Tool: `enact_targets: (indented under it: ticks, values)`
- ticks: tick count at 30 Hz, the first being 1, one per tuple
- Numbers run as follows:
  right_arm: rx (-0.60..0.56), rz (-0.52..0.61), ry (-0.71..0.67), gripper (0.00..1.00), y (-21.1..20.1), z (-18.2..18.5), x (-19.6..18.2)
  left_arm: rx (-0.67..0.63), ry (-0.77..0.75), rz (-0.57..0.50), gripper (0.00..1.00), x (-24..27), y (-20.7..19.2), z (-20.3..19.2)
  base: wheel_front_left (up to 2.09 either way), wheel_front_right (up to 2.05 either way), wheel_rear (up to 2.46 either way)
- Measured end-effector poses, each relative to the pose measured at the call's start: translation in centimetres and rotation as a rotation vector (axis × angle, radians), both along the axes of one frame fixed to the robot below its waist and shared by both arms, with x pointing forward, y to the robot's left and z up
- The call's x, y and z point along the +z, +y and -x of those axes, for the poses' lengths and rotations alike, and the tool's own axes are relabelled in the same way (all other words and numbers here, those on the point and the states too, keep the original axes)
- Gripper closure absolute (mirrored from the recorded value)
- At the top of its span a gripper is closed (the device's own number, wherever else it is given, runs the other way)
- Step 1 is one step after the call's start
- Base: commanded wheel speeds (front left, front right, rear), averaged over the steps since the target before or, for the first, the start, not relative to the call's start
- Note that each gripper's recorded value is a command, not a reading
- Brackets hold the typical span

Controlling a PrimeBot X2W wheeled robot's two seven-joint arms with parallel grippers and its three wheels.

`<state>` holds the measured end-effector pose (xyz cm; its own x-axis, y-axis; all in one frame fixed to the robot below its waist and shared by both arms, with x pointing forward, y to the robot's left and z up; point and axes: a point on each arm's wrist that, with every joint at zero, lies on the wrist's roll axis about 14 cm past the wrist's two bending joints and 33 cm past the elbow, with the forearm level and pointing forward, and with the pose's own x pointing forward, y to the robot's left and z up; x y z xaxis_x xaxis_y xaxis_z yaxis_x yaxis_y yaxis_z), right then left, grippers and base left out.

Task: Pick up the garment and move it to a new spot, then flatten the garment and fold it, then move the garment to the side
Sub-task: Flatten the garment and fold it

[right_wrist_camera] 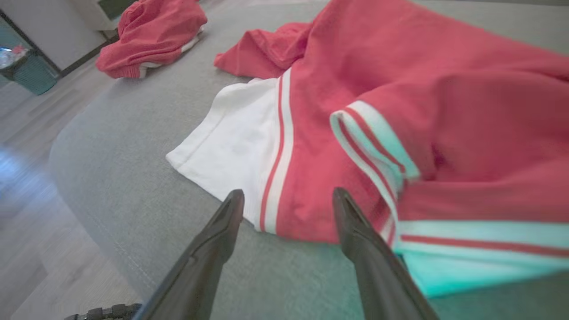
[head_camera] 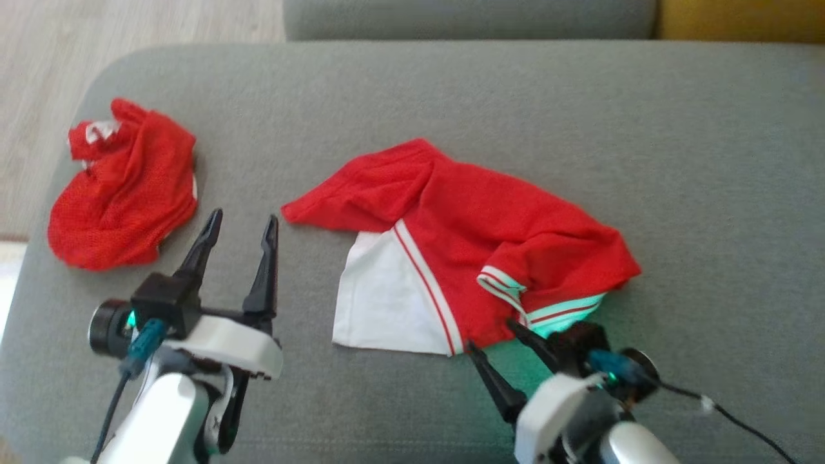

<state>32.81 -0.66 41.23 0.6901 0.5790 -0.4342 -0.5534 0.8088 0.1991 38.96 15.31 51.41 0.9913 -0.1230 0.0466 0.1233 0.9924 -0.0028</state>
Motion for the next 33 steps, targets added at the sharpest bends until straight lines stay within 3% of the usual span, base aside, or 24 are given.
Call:
enact_targets:
  ticks: [9, 10, 12, 20, 33]
  values:
    - [0.162, 0.123, 0.129, 0.00, 2.6, -0.6, -5.4, 0.048, 0.019, -0.004, 0.00, -1.1, 1.5, -0.7, 0.00, 0.00, 0.00]
    - [0.162, 0.123, 0.129, 0.24, 2.6, -0.6, -5.4, 0.048, 0.019, -0.004, 0.00, -1.1, 1.5, -0.7, 0.00, 0.00, 0.00]
    - [0.169, 0.129, 0.136, 1.00, 2.8, -1.0, -5.6, 0.050, 0.016, -0.012, 0.00, -1.1, 1.5, -0.9, 0.00, 0.00, 0.00]
    - [0.123, 0.132, 0.113, 1.00, 0.9, -2.3, -4.9, 0.039, 0.008, -0.008, 0.00, -0.9, 1.0, -1.5, 0.00, 0.00, 0.00]
    - [-0.159, 0.332, 0.065, 1.00, -14.3, -5.4, -2.0, -0.020, -0.010, 0.008, 0.00, -0.8, -1.4, -2.9, 0.00, 0.00, 0.00]
